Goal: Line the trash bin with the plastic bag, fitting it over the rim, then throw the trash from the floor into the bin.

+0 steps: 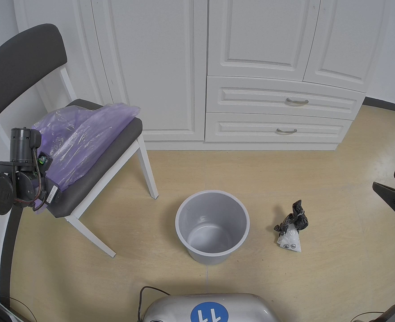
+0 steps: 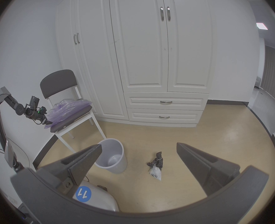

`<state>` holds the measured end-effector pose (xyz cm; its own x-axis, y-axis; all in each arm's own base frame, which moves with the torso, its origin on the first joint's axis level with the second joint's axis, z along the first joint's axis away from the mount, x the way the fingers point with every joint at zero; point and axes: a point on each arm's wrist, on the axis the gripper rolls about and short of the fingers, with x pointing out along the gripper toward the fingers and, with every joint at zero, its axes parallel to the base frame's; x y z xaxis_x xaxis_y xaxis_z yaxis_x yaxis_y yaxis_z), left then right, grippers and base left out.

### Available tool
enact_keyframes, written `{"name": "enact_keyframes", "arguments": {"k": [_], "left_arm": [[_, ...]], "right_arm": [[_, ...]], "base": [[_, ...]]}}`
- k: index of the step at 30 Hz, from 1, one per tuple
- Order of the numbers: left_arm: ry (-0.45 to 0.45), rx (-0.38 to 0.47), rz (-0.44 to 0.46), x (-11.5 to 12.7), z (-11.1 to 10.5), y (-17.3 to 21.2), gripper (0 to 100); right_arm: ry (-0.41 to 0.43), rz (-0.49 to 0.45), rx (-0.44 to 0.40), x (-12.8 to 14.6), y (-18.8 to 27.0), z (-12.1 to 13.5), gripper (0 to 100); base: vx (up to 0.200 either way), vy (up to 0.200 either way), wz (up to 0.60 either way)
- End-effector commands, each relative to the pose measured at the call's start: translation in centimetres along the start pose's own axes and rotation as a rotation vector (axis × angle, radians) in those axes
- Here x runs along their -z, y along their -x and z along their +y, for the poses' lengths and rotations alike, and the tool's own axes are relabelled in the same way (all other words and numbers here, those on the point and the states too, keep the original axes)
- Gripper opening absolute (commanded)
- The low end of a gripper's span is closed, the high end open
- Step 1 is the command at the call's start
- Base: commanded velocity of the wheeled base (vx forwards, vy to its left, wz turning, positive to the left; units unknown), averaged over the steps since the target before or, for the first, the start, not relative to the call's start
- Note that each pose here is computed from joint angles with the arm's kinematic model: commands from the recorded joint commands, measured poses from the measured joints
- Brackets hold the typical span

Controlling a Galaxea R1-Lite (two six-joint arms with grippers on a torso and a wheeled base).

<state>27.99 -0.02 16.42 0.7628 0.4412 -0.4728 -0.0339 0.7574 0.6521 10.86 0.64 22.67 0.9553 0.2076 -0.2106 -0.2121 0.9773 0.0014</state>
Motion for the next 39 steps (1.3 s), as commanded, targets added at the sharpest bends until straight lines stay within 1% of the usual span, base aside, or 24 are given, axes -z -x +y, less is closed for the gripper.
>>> {"name": "enact_keyframes", "arguments": {"k": [1, 4, 7, 10, 13, 16, 17, 18, 22, 27, 29, 32, 34, 36, 37, 39], "left_arm": [[-0.006, -0.008, 0.021, -0.5, -0.1, -1.7, 100], [0.0, -0.021, 0.007, -1.2, 0.0, -2.2, 100], [0.016, -0.036, -0.026, -2.2, 0.4, -2.3, 100], [0.02, -0.034, -0.042, -2.6, 0.5, -2.2, 100], [0.022, -0.02, -0.046, -2.9, -0.1, -2.5, 100], [0.022, 0.008, -0.083, -3.4, -1.7, -2.4, 100], [0.023, 0.009, -0.087, -3.5, -1.8, -2.3, 100], [0.027, 0.024, -0.105, -3.6, -2.6, -2.0, 100], [0.01, 0.046, -0.117, -3.8, -3.7, -1.6, 100], [-0.001, 0.049, -0.108, -3.8, -4.6, -2.3, 100], [0.007, 0.033, -0.115, -4.0, -4.9, -2.8, 100], [0.024, -0.025, -0.132, -4.5, -4.8, -3.2, 100], [0.034, -0.038, -0.153, -4.8, -4.3, -3.0, 100], [0.034, -0.038, -0.153, -4.8, -4.3, -3.0, 100], [0.028, -0.05, -0.166, -4.9, -3.6, -2.3, 100], [0.03, -0.057, -0.174, -4.9, -3.2, -1.8, 100]], "right_arm": [[0.0, -0.001, -0.001, 0.0, 0.0, 0.0, 100], [0.0, -0.001, -0.001, 0.0, 0.0, 0.0, 100], [0.0, -0.006, 0.0, -0.1, 0.1, 0.0, 100], [0.0, -0.007, -0.002, -0.1, 0.1, 0.0, 100], [0.0, -0.009, -0.002, -0.2, 0.0, 0.0, 100], [0.0, -0.01, -0.002, -0.2, 0.1, 0.0, 100], [0.0, -0.01, -0.002, -0.2, 0.1, 0.0, 100], [-0.001, -0.013, -0.002, -0.2, 0.1, 0.0, 100], [-0.005, -0.017, 0.0, -0.3, 0.1, 0.0, 100], [-0.005, -0.015, -0.002, -0.3, 0.1, 0.0, 100], [-0.005, -0.017, -0.002, -0.4, 0.1, 0.0, 100], [-0.005, -0.017, 0.0, -0.4, 0.1, 0.0, 100], [-0.005, -0.018, 0.003, -0.4, 0.1, 0.0, 100], [-0.005, -0.018, 0.003, -0.4, 0.1, 0.0, 100], [-0.008, -0.018, 0.008, -0.4, 0.1, -0.1, 100], [-0.008, -0.017, 0.007, -0.4, 0.1, -0.1, 100]], "base": [[0.0, 0.0, 0.0], [0.0, 0.0, 0.0], [0.0, 0.0, 0.0], [0.0, 0.0, 0.0], [0.0, 0.0, 0.0], [0.0, 0.0, 0.0], [0.0, 0.0, 0.0], [0.0, 0.0, 0.0], [0.0, 0.0, 0.0], [0.0, 0.0, 0.0], [0.0, 0.0, 0.0], [0.0, 0.0, 0.0], [0.0, 0.0, 0.0], [0.0, 0.0, 0.0], [0.0, 0.0, 0.0], [0.0, 0.0, 0.0]]}}
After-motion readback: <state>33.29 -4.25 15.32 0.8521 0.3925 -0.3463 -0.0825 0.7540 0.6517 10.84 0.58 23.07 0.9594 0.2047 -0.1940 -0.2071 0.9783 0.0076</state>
